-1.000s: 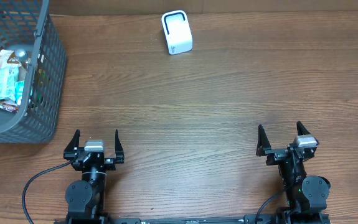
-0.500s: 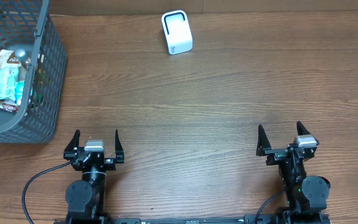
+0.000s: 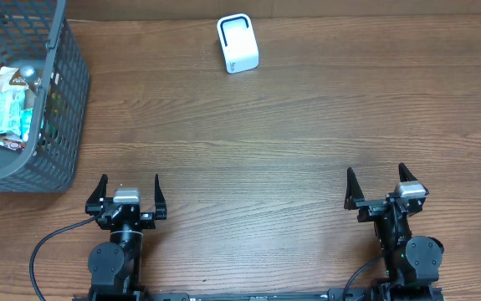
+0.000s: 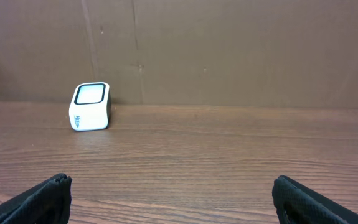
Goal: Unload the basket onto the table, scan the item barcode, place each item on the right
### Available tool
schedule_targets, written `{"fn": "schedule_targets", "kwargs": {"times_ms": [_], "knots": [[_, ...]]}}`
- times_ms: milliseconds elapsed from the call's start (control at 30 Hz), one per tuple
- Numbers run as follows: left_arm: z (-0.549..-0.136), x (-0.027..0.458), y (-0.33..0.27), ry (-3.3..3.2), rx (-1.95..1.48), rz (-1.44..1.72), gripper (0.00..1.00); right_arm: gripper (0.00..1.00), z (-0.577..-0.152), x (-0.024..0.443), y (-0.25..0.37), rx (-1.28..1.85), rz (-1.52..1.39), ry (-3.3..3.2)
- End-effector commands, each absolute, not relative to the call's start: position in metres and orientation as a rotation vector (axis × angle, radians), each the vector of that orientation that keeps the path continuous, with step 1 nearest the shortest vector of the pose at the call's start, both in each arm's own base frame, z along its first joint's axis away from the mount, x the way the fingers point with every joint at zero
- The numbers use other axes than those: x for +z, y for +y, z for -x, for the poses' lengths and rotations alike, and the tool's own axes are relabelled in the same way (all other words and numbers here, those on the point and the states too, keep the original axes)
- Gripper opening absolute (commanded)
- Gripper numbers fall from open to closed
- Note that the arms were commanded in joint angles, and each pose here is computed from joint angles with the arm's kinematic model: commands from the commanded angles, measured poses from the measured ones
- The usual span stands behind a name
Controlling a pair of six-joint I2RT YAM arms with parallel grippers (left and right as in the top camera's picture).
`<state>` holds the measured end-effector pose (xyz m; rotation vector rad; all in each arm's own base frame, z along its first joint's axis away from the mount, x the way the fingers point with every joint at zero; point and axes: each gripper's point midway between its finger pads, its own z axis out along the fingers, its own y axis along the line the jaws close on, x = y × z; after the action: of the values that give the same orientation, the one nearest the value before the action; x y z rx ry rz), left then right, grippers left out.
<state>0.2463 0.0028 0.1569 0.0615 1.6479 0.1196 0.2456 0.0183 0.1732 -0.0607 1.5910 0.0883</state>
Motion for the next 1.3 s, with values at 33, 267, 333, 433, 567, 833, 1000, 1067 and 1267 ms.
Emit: {"fn": "schedule_targets", "kwargs": {"times_ms": [33,267,333,433,567,833,1000,1067,1267], "knots": [[-0.246,0.158,0.003,1.641,0.128,-0.065,0.99,1.00,-0.246,0.170,0.019,0.090,0.063,1.591],[-0.246,0.161,0.003,1.628,0.126,-0.063,1.00,1.00,-0.246,0.170,0.019,0.090,0.063,1.591],[-0.246,0.161,0.000,1.626,0.113,-0.076,1.00,1.00,-0.246,0.170,0.019,0.090,0.063,1.591],[-0.246,0.162,0.003,1.624,0.135,-0.076,1.00,1.00,-0.246,0.170,0.019,0.089,0.063,1.591],[-0.246,0.188,0.004,1.519,0.155,-0.077,1.00,1.00,-0.246,0.170,0.019,0.090,0.063,1.591],[-0.192,0.351,-0.027,1.013,-0.054,-0.140,1.00,1.00,-0.246,0.170,0.019,0.090,0.063,1.591],[-0.147,0.439,-0.031,0.877,-0.065,-0.169,1.00,1.00,-0.246,0.170,0.019,0.090,0.063,1.591],[-0.141,0.463,-0.030,0.904,-0.069,-0.167,1.00,1.00,-0.246,0.170,0.019,0.089,0.063,1.591],[-0.157,0.512,-0.030,1.126,-0.043,-0.189,1.00,1.00,-0.246,0.170,0.019,0.090,0.063,1.591]]}}
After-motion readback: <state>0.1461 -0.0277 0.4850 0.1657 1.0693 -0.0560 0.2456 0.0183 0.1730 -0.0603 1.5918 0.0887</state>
